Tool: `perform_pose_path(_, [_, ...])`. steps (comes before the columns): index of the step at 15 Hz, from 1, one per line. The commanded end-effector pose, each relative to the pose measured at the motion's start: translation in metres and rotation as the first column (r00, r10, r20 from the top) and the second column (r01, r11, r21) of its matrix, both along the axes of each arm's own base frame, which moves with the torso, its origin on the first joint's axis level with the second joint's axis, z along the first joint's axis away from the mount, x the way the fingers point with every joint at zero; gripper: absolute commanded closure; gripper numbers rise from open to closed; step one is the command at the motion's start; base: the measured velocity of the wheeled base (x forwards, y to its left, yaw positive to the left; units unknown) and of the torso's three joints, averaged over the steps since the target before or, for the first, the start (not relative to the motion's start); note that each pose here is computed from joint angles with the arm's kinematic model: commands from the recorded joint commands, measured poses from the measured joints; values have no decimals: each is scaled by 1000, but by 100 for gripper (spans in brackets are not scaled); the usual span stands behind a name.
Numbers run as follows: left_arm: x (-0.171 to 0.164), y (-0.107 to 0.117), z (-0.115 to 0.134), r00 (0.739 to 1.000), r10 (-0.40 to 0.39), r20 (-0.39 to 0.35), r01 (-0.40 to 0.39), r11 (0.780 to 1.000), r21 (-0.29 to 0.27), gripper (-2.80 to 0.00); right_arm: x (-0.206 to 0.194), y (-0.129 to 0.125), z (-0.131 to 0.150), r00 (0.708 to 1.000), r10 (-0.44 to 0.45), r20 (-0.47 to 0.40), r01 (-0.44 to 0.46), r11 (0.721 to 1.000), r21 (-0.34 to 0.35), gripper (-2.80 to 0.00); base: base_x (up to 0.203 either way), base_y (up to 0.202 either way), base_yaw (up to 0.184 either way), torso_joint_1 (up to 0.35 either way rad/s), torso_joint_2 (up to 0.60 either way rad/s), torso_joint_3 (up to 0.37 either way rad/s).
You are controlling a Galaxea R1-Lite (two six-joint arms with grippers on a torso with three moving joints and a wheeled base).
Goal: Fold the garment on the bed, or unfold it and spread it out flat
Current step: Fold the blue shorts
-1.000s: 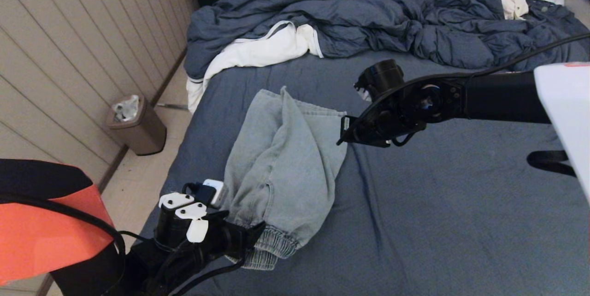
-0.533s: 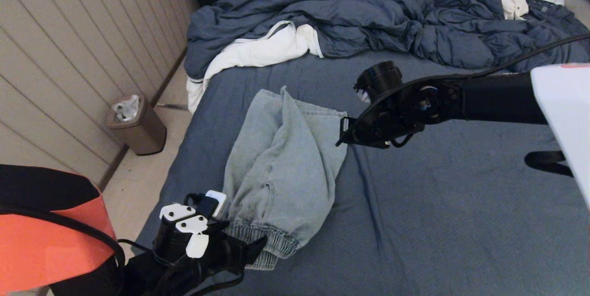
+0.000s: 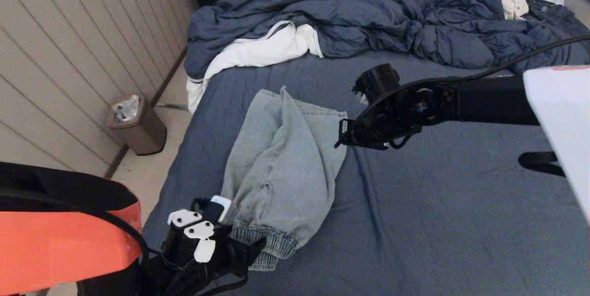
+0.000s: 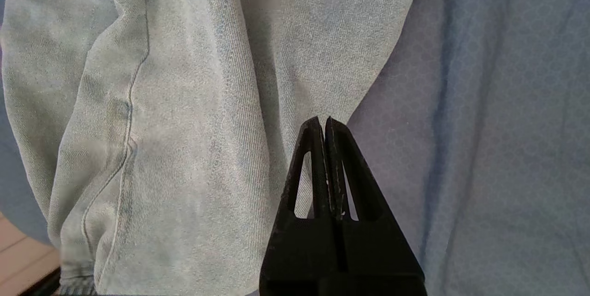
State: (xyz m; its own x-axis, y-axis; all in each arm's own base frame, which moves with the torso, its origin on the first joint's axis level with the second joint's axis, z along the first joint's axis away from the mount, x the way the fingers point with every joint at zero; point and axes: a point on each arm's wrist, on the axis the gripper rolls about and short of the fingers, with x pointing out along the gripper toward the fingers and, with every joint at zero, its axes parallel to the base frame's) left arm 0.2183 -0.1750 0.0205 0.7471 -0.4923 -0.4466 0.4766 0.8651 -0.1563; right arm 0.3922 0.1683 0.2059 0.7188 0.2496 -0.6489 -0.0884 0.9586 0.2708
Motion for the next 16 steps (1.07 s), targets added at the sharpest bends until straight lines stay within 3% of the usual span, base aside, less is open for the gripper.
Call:
perform_pose_path(1, [1,0,0,1000,2,8,-2,1000,-8,0,0,1,-1,1000,0,-4,0,1000,0,0,0,0,0,0,0,0])
perform_pose_path(12, [-15,3,43,988,51,144,-42,997,-68,0,0,1,-2,1000,-2,-7,2,1000,-3,0,0,0,0,0,0,0])
perform_pose_path(16, [17,36,52,960,195,199,-184,980,-71,0,2,1,-4,1000,-2,-10,2,1000,-4,0,0,0,0,0,0,0])
